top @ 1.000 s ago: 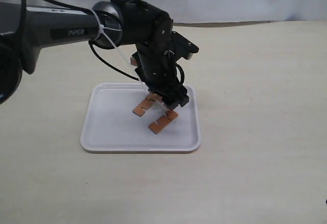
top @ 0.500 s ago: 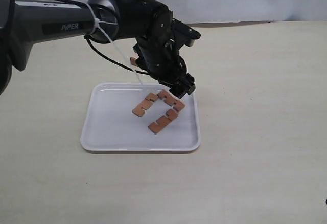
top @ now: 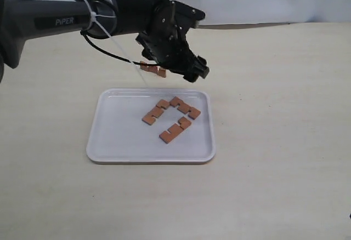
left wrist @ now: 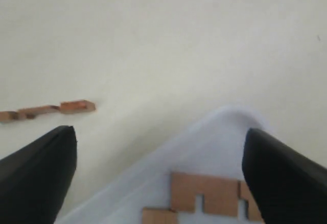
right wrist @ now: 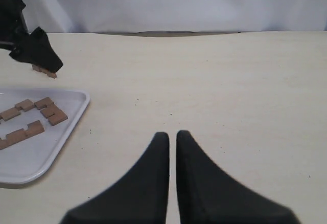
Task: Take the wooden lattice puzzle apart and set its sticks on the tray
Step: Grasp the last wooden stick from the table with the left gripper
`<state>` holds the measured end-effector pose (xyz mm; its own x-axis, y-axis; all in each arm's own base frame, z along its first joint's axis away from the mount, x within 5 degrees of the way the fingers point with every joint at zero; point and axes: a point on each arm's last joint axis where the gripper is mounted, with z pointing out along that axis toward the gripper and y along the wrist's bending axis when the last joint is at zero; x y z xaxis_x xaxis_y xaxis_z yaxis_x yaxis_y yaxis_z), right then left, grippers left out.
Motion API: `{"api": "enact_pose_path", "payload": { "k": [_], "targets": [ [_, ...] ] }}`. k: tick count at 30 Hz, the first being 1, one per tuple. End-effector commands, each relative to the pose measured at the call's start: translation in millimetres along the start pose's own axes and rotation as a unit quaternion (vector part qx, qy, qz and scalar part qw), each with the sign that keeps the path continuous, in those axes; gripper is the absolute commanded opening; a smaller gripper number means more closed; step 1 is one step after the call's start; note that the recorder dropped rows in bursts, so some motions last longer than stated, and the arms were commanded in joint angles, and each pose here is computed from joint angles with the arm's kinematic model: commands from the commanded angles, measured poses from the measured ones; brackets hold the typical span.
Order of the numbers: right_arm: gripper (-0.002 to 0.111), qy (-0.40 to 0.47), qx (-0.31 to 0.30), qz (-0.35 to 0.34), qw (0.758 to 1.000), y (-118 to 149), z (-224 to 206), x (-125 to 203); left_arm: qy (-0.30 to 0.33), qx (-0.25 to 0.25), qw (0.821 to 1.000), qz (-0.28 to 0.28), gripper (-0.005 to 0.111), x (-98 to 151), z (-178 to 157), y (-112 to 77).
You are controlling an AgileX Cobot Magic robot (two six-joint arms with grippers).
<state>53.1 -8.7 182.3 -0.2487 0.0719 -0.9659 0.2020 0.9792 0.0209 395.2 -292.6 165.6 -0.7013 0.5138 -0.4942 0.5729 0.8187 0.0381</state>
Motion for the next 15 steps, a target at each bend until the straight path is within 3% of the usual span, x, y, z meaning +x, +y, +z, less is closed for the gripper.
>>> {"api": "enact_pose_path", "payload": {
  "k": [1,6,10,15],
  "targets": [
    [0.005,-0.005,0.001,-0.003,1.0,0,0,0,-0.069,-0.025,0.989,-0.126,0.082,-12,-3,36.2],
    [0.005,-0.005,0.001,-0.003,1.0,0,0,0,-0.075,-0.04,0.989,-0.123,0.083,-10,4,54.3],
    [0.005,-0.005,0.001,-0.003,1.0,0,0,0,-0.071,-0.066,0.992,-0.077,0.094,-7,12,59.1],
    [0.005,-0.005,0.001,-0.003,1.0,0,0,0,-0.068,-0.07,0.993,-0.068,0.103,-2,28,62.2]
  ]
}}
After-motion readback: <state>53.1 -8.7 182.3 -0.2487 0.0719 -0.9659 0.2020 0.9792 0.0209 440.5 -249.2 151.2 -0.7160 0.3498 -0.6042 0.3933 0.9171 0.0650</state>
